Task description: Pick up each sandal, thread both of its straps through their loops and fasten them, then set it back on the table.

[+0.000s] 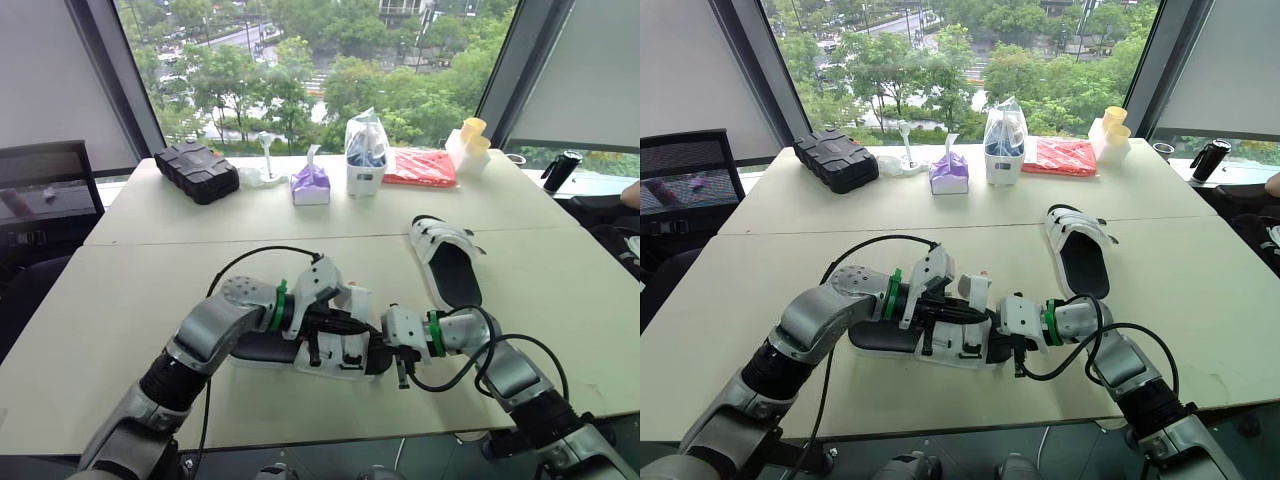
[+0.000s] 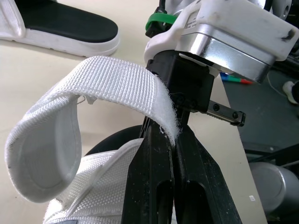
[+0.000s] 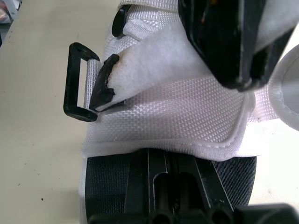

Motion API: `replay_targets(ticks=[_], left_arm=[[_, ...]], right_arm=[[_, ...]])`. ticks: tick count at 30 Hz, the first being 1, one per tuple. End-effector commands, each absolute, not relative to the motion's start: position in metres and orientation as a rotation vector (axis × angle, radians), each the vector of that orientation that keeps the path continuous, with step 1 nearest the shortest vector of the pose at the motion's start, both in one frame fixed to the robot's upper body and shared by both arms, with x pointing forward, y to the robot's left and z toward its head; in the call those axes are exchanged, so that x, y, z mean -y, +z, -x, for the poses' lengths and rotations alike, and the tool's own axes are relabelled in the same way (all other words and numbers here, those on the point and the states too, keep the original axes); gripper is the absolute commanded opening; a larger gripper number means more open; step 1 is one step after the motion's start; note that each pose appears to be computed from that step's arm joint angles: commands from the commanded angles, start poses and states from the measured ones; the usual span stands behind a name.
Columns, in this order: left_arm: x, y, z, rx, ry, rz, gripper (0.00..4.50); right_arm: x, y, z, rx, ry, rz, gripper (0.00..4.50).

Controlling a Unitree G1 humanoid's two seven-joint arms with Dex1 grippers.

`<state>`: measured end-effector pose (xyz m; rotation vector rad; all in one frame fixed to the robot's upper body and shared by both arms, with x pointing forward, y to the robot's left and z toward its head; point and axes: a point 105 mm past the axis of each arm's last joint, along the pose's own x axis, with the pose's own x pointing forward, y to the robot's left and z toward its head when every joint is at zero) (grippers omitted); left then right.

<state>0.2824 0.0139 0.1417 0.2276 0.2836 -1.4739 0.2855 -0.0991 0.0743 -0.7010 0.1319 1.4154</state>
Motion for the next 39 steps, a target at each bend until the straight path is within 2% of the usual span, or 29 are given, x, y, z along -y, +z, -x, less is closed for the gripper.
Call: replay_targets(ticks=[1, 9, 19, 34, 39], left_arm=[[-0.012, 0.149, -0.272, -0.251, -1.525, -0.233, 0.05], [-0.008, 0.157, -0.273, -0.326, -1.51, -0.076, 0.05], [-0.013, 0.154, -0.27, -0.381, -1.504, -0.078, 0.05], [-0.017, 0.168, -0.281, -0.515, -1.443, 0.215, 0.05], [-0.016, 0.163, -0.276, -0.54, -1.44, 0.221, 0.05]], right_arm=[[0.102, 0.027, -0.264, -0.343, 1.488, 0.678, 0.0], [0.102, 0.027, -0.265, -0.342, 1.49, 0.678, 0.0], [0.102, 0.027, -0.265, -0.343, 1.488, 0.677, 0.0], [0.1, 0.027, -0.264, -0.341, 1.491, 0.675, 0.0], [0.1, 0.027, -0.264, -0.342, 1.489, 0.677, 0.0]])
